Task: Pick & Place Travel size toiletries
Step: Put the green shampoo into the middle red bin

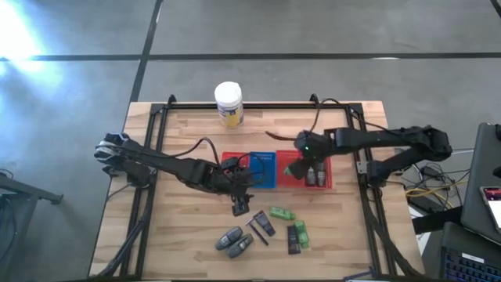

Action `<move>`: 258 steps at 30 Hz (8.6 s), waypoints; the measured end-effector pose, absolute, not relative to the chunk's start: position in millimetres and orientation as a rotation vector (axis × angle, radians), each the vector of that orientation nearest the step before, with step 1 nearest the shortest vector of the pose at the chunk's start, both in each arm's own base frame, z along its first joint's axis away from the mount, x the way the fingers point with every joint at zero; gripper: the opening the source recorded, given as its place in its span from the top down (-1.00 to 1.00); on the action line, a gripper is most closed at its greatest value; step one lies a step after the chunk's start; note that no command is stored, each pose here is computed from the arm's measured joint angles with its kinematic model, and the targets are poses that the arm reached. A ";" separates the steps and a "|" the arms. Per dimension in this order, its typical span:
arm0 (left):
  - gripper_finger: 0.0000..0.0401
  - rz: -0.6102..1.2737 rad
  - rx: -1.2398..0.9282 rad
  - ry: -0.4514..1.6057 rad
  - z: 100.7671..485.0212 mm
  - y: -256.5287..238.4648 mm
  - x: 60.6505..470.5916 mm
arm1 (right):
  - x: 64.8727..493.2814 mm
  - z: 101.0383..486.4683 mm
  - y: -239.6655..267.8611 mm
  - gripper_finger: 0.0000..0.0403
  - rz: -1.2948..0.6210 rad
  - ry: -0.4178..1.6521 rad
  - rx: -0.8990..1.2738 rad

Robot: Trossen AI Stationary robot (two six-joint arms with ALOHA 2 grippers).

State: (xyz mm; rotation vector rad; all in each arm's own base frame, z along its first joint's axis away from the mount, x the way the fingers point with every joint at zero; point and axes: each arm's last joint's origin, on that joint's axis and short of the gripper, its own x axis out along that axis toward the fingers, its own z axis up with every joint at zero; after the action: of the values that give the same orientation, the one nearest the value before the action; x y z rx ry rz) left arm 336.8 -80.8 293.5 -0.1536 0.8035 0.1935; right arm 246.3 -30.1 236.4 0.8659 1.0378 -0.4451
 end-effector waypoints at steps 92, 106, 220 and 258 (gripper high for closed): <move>-0.29 0.073 0.147 1.040 262.4 -78.4 313.7 | 250.5 190.8 143.5 -0.32 -0.720 1.352 1.057; -0.29 0.072 0.223 0.993 281.0 -47.4 298.7 | 286.7 168.1 167.1 -0.46 -0.816 1.444 0.967; -0.29 0.151 0.142 0.863 299.8 -24.7 252.6 | 309.3 175.4 111.0 -0.22 -0.271 1.379 0.527; -0.29 0.140 0.121 0.899 293.4 -25.1 250.4 | 322.4 220.0 81.1 0.53 -0.405 1.225 0.505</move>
State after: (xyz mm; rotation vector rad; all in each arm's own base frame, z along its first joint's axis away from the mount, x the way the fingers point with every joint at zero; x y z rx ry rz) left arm 250.4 -25.1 293.4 0.1205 0.8990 0.1398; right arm 322.4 81.1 220.0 0.5053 1.2252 -0.4053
